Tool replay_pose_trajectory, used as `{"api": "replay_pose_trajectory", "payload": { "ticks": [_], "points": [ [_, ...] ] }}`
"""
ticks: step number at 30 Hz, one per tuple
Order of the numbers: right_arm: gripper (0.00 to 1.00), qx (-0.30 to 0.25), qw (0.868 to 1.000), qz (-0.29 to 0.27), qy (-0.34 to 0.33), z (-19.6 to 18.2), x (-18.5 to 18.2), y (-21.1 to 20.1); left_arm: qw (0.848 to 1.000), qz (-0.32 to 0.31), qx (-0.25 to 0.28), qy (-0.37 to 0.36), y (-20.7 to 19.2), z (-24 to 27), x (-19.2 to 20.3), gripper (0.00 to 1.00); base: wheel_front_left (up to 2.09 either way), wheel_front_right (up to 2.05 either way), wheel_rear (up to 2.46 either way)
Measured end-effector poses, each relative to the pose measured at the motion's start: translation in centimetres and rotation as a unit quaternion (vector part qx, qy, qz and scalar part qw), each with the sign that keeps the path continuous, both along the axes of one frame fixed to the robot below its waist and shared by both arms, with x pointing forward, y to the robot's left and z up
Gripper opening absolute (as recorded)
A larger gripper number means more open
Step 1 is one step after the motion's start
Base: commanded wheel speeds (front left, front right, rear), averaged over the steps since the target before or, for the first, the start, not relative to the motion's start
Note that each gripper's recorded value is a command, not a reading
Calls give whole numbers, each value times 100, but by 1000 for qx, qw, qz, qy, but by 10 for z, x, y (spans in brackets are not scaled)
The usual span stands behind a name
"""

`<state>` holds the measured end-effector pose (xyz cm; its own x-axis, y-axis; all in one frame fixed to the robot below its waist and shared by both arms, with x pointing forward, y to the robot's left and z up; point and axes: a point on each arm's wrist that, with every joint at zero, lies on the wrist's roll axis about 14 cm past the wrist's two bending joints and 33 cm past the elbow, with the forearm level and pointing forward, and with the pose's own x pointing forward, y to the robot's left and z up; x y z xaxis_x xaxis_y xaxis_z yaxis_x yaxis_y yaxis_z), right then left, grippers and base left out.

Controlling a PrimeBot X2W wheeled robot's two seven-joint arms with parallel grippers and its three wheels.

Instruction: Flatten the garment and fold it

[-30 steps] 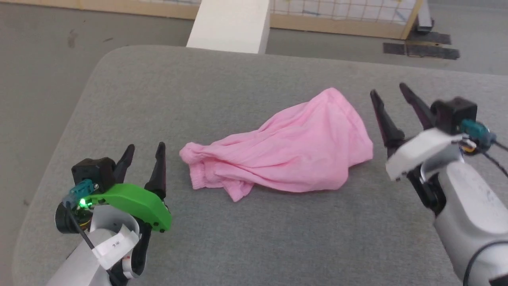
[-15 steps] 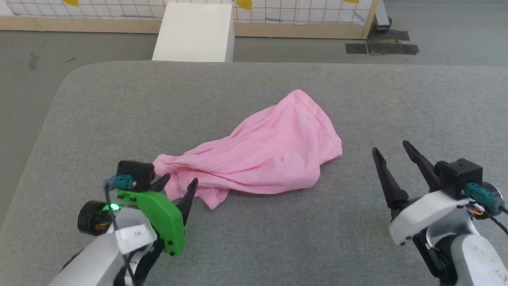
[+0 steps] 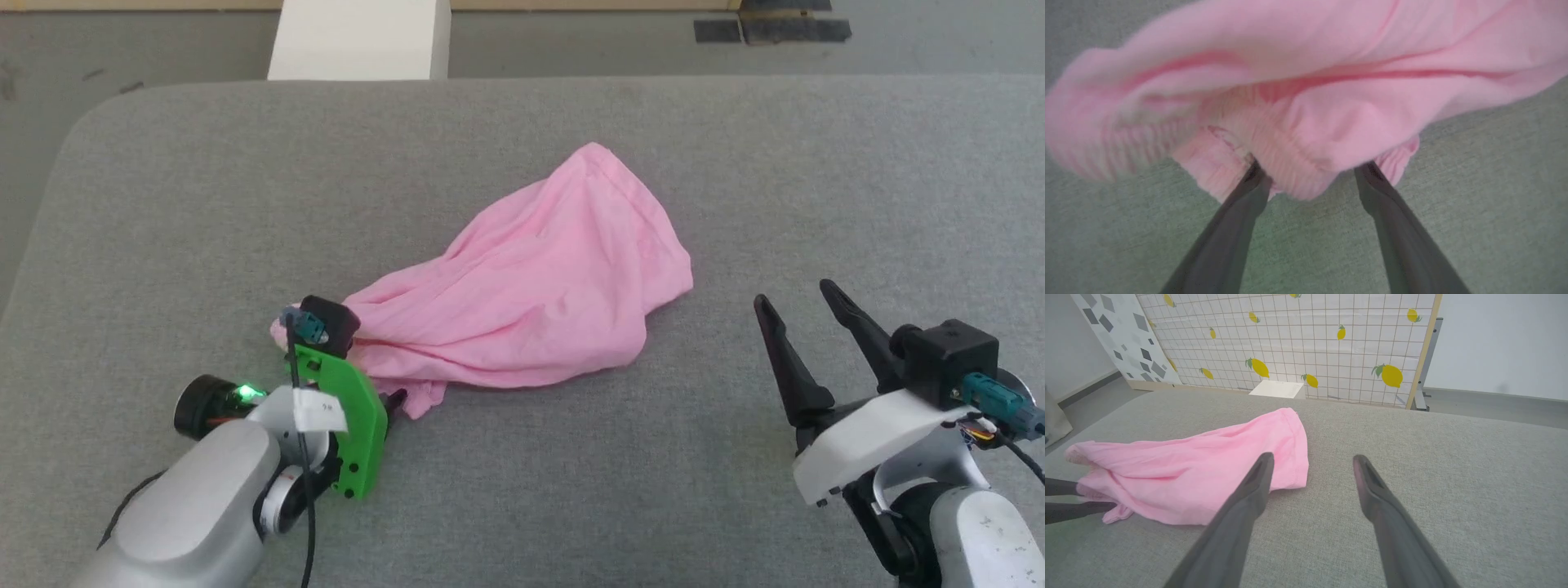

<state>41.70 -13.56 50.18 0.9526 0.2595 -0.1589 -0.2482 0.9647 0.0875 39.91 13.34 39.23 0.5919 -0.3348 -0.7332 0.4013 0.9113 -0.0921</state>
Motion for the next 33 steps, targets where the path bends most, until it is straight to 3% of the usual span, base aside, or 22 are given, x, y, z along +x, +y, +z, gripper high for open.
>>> {"api": "replay_pose_trajectory", "payload": {
  "ticks": [6,8,9,19,26,33],
  "points": [
    [100,1,1000,-14,25,-16,2,-8,998,-30,12,49,-8,-22,4,100,0,0,0],
    [100,1,999,-19,34,-21,1,-11,997,-42,12,66,-10,-26,5,9,0,0,0],
    [100,2,999,-20,39,-22,1,-12,997,-44,12,70,-11,-27,5,0,0,0,0],
    [100,25,993,10,118,-40,29,-6,999,-31,-31,23,-19,-12,7,0,0,0,0],
    [100,15,972,76,224,-66,53,32,998,-19,-56,-26,-18,11,-1,0,0,0,0],
    [100,-27,951,108,288,-83,83,57,996,-13,-69,-57,-16,27,-6,0,0,0,0]
  ]
}}
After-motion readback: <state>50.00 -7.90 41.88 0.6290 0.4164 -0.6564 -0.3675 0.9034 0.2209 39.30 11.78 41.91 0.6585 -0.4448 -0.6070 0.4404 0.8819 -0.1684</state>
